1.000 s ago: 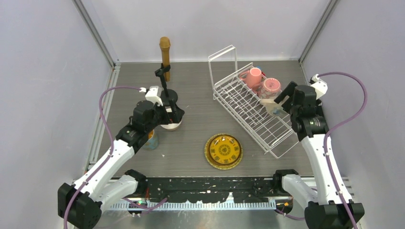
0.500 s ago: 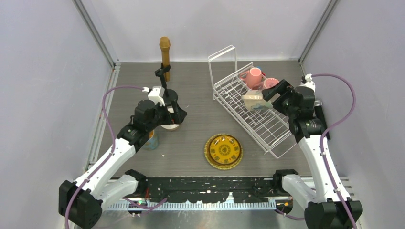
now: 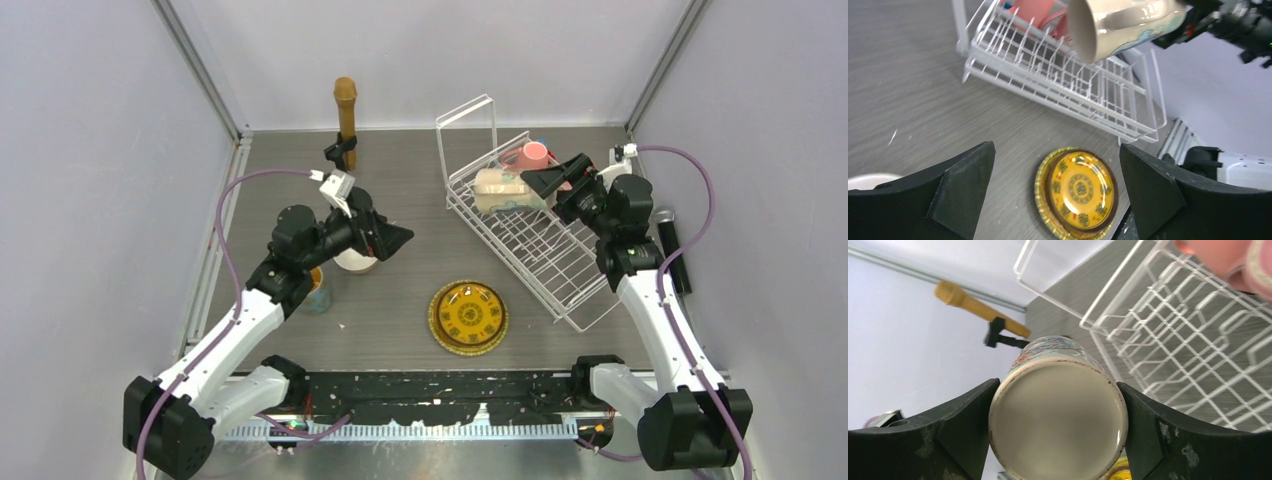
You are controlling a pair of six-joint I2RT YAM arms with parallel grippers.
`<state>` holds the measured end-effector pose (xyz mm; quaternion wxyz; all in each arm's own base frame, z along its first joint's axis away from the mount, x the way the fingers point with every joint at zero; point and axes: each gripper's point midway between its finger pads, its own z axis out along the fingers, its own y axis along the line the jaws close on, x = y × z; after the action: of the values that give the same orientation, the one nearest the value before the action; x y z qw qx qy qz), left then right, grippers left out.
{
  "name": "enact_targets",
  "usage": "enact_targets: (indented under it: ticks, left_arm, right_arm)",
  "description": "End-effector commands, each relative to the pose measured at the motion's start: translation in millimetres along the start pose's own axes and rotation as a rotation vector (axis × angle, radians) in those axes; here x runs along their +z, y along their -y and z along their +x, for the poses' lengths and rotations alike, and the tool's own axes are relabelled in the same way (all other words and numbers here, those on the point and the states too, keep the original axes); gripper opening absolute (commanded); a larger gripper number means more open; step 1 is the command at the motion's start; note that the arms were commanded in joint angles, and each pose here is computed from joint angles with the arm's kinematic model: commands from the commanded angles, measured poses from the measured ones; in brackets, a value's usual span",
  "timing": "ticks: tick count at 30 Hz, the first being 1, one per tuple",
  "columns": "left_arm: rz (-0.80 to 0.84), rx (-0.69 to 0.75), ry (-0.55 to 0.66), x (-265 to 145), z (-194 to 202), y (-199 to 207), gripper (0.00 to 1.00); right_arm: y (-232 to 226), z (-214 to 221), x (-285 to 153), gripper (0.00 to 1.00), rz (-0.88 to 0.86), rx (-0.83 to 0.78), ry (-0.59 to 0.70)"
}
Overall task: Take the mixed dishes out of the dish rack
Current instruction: Place the cup at the center of the board.
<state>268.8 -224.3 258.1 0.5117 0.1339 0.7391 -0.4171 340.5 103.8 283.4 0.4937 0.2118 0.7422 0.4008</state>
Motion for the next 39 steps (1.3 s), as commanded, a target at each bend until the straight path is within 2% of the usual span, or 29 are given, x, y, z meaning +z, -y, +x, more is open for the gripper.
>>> enact_targets:
  ticks: [1, 5, 6, 8, 11, 14, 24, 33, 39]
  left_arm:
    - [0.192, 0.049, 0.117, 9, -42, 39, 1.00]
    - [0.204, -0.095, 0.156, 27, -61, 40, 0.98]
    - [0.200, -0.168, 0.153, 32, -65, 40, 0.98]
    - [0.253, -0.228, 0.139, 37, -74, 52, 0.97]
    - [0.334, -0.286, 0.142, 38, -85, 69, 0.95]
    - [0.317, -0.332, 0.154, 42, -89, 68, 0.95]
    - [0.254, -0.394, 0.087, 65, -70, 65, 0.90]
    - [0.288, -0.425, 0.062, 75, -64, 73, 0.88]
    - [0.382, -0.466, 0.063, 76, -69, 86, 0.77]
  right_arm:
    - [-91, -29, -18, 0.00, -0.377, 0.007, 0.066]
    - [-107, -22, -23, 0.00, -0.485, 0.025, 0.021]
    - [-110, -19, -26, 0.00, -0.515, 0.005, 0.011]
    - [-108, -13, -26, 0.00, -0.535, -0.029, 0.001]
    - [-102, -3, -23, 0.00, -0.552, -0.063, -0.020]
    - [-105, 12, -24, 0.00, -0.619, -0.086, -0.036]
    - [-115, 43, -13, 0.00, -0.690, -0.142, -0.067]
    - [-125, 53, -13, 0.00, -0.731, -0.153, -0.074]
    - [-130, 63, -6, 0.00, -0.767, -0.146, -0.088]
